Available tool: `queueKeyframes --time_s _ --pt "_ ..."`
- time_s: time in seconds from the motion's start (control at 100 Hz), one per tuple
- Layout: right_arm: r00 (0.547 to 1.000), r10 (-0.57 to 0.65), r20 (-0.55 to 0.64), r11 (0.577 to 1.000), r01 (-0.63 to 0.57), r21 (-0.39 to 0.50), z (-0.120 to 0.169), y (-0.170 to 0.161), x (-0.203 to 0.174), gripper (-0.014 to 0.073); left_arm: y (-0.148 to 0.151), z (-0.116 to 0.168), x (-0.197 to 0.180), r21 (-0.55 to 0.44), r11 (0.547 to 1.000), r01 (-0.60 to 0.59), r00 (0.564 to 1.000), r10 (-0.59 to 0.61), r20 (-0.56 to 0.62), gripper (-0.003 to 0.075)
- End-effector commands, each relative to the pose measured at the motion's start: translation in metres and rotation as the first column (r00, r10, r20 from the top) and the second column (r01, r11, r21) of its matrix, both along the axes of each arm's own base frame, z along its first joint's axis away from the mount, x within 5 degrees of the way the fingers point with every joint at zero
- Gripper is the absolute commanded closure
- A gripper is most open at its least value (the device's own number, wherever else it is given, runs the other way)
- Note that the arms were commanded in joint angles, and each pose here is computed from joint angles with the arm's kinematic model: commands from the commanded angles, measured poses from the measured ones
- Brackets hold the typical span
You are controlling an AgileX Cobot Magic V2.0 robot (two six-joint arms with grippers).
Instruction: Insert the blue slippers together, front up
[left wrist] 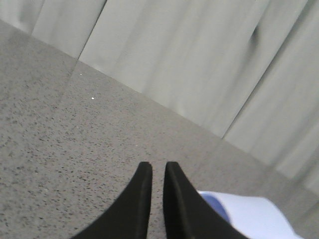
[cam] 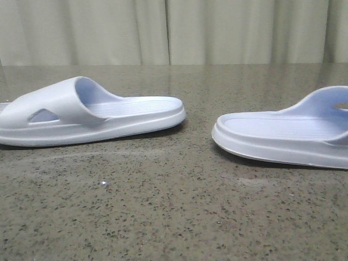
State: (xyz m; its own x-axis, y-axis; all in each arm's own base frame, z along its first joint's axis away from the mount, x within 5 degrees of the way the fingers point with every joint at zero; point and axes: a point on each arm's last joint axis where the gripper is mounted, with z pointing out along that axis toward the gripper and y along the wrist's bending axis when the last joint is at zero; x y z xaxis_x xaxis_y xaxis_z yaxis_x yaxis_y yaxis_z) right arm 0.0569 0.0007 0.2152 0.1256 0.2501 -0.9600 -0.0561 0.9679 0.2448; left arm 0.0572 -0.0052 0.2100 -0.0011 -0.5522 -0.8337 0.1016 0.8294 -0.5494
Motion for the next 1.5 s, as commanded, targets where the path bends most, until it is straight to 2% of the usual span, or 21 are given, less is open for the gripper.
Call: queueKeyframes --time_s 0.0,0.13,0.22,0.27,0.36,0.46,0.51,0.56,0.61,0.72,0.79,0.9,0.96,1.05,1.15,1.26,1.32,1.49 --pt "0.997 -0.035 0.064 0.989 0.025 0.148 0.002 -0.005 0.0 0.0679 0.004 0.007 0.0 -0.158 0.987 -0.028 0.998 0.038 0.058 0.0705" --pt "0.998 -0.032 0.058 0.952 0.013 0.305 0.005 -0.007 0.0 0.0678 0.003 0.014 -0.001 -0.164 0.986 -0.01 0.998 0.02 0.064 0.0705" --pt "0.997 -0.016 0.077 0.948 -0.009 0.318 0.018 -0.005 -0.002 0.0673 0.0 0.03 -0.004 -0.107 0.994 0.022 0.997 -0.014 0.075 0.0705" --pt "0.995 -0.009 0.098 0.956 -0.02 0.293 0.029 -0.005 -0.005 0.0673 -0.002 0.042 -0.008 -0.016 0.999 0.029 0.995 -0.027 0.091 0.0705" --pt "0.996 0.019 0.088 0.983 -0.035 0.178 0.049 -0.001 -0.007 0.0673 -0.003 0.069 -0.013 0.173 0.985 0.029 0.996 -0.042 0.075 0.0705" --pt "0.997 0.071 0.011 0.992 -0.071 0.101 0.072 0.005 -0.001 0.0673 0.0 0.094 -0.012 0.419 0.908 0.018 0.999 0.001 -0.047 0.0705" --pt "0.995 0.094 -0.046 0.993 -0.09 0.076 0.081 0.008 0.005 0.0673 0.003 0.105 -0.008 0.498 0.867 0.022 0.993 0.04 -0.113 0.0705" --pt "0.988 0.111 -0.105 0.993 -0.107 0.045 0.088 0.01 0.012 0.0673 0.005 0.115 -0.004 0.536 0.844 0.035 0.984 0.066 -0.168 0.0705" --pt "0.981 0.122 -0.149 0.993 -0.12 0.021 0.096 0.012 0.018 0.0673 0.005 0.123 0.0 0.535 0.843 0.049 0.978 0.069 -0.198 0.0705" --pt "0.971 0.138 -0.196 0.99 -0.136 0.022 0.106 0.014 0.028 0.0673 0.0 0.133 0.005 0.458 0.885 0.084 0.977 0.018 -0.213 0.0704" --pt "0.963 0.149 -0.227 0.989 -0.144 0.036 0.103 0.015 0.031 0.0673 -0.002 0.134 0.008 0.425 0.901 0.09 0.979 -0.002 -0.201 0.0705" --pt "0.933 0.188 -0.306 0.982 -0.185 0.04 0.096 0.019 0.029 0.0673 -0.003 0.134 0.011 0.421 0.902 0.094 0.978 -0.004 -0.209 0.0705" --pt "0.915 0.199 -0.352 0.978 -0.207 0.017 0.094 0.02 0.028 0.0673 -0.003 0.132 0.011 0.416 0.903 0.105 0.973 -0.008 -0.23 0.0705" --pt "0.889 0.172 -0.425 0.971 -0.226 -0.08 0.092 0.019 0.025 0.0673 -0.004 0.129 0.011 0.403 0.906 0.127 0.963 -0.016 -0.268 0.0705" --pt "0.842 0.092 -0.532 0.966 -0.205 -0.158 0.091 0.013 0.027 0.0673 -0.004 0.125 0.014 0.44 0.884 0.157 0.951 -0.016 -0.308 0.0705" --pt "0.811 0.006 -0.585 0.971 -0.144 -0.191 0.096 0.005 0.032 0.0673 -0.007 0.121 0.022 0.405 0.894 0.189 0.933 -0.036 -0.357 0.0704" --pt "0.805 0.001 -0.593 0.97 -0.146 -0.196 0.1 0.005 0.034 0.0673 -0.009 0.12 0.026 0.384 0.898 0.216 0.925 -0.062 -0.375 0.0704" --pt "0.79 -0.005 -0.613 0.968 -0.151 -0.201 0.109 0.005 0.035 0.0671 -0.023 0.118 0.038 0.349 0.873 0.342 0.897 -0.193 -0.398 0.0693"
